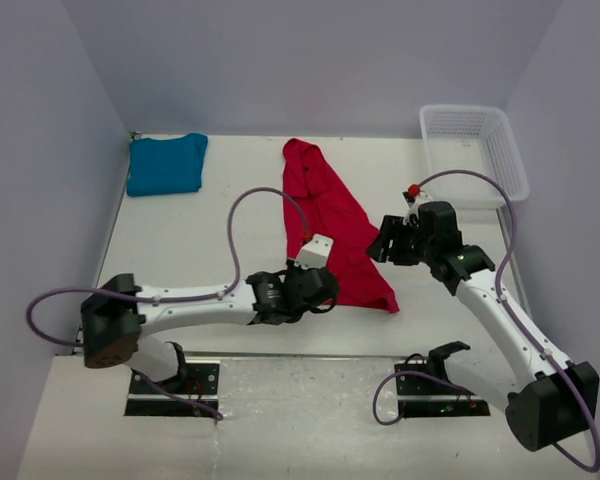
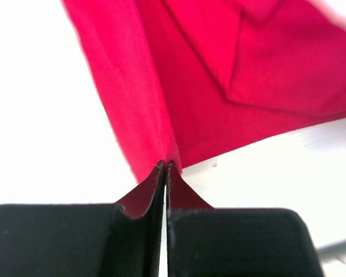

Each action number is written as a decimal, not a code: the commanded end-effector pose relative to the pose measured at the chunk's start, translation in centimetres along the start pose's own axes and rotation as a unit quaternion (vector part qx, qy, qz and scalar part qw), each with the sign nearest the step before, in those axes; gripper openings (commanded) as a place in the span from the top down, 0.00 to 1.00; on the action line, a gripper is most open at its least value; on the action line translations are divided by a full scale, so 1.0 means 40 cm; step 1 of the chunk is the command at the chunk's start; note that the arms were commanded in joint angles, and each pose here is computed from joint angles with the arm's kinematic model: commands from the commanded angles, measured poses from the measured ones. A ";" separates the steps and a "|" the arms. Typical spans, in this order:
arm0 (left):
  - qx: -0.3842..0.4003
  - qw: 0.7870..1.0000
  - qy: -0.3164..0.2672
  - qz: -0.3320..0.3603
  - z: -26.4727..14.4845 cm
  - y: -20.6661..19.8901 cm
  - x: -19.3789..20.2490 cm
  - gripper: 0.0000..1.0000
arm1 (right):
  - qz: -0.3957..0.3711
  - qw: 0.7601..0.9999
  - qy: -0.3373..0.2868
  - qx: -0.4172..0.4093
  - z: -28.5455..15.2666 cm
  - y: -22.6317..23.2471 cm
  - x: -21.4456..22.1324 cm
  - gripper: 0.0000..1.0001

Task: Fold and stack the t-shirts
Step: Flatten out the tshirt

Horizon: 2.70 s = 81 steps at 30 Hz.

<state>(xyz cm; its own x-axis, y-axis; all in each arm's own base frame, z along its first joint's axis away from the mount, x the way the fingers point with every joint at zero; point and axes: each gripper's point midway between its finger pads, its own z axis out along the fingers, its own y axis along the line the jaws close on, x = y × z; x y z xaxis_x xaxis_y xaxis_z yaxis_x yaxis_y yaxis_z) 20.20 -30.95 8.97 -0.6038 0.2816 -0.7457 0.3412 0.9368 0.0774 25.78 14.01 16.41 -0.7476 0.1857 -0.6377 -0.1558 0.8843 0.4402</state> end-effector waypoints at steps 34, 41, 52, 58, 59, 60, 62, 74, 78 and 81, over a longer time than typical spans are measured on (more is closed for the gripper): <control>-0.201 0.956 -0.058 -0.206 -0.231 0.361 0.034 1.00 | -0.055 0.969 0.173 -0.167 0.479 0.345 -0.181 0.57; -0.197 0.956 -0.057 -0.209 -0.233 0.365 0.040 1.00 | -0.053 0.954 0.218 -0.199 0.585 0.401 -0.114 0.55; -0.190 0.958 -0.053 -0.207 -0.230 0.360 0.044 1.00 | -0.039 0.948 0.243 -0.201 0.650 0.397 -0.053 0.54; -0.185 0.960 -0.051 -0.204 -0.230 0.361 0.051 1.00 | -0.031 0.950 0.248 -0.185 0.687 0.373 -0.038 0.51; -0.185 0.960 -0.051 -0.205 -0.230 0.361 0.050 1.00 | -0.029 0.951 0.247 -0.182 0.690 0.369 -0.041 0.51; -0.185 0.960 -0.051 -0.205 -0.231 0.363 0.051 1.00 | -0.028 0.952 0.248 -0.177 0.694 0.362 -0.035 0.50; -0.185 0.960 -0.052 -0.206 -0.232 0.365 0.052 1.00 | -0.027 0.953 0.250 -0.169 0.690 0.355 -0.032 0.50; -0.177 0.961 -0.050 -0.204 -0.227 0.358 0.056 1.00 | -0.006 0.968 0.219 -0.124 0.709 0.277 -0.095 0.50; -0.176 0.962 -0.049 -0.202 -0.226 0.357 0.057 1.00 | -0.008 0.968 0.214 -0.128 0.721 0.284 -0.110 0.54; -0.176 0.962 -0.050 -0.202 -0.227 0.359 0.057 1.00 | -0.008 0.966 0.219 -0.134 0.731 0.287 -0.110 0.54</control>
<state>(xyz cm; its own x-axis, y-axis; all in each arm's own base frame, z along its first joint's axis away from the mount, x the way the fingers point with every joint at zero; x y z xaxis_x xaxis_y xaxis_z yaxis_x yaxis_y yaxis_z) 16.91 -14.95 13.91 -0.5822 -0.1065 -0.8061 -0.1831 0.9831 0.0024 45.13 35.29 4.69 -0.9460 -0.0843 -0.3130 -0.2696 0.7408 0.6153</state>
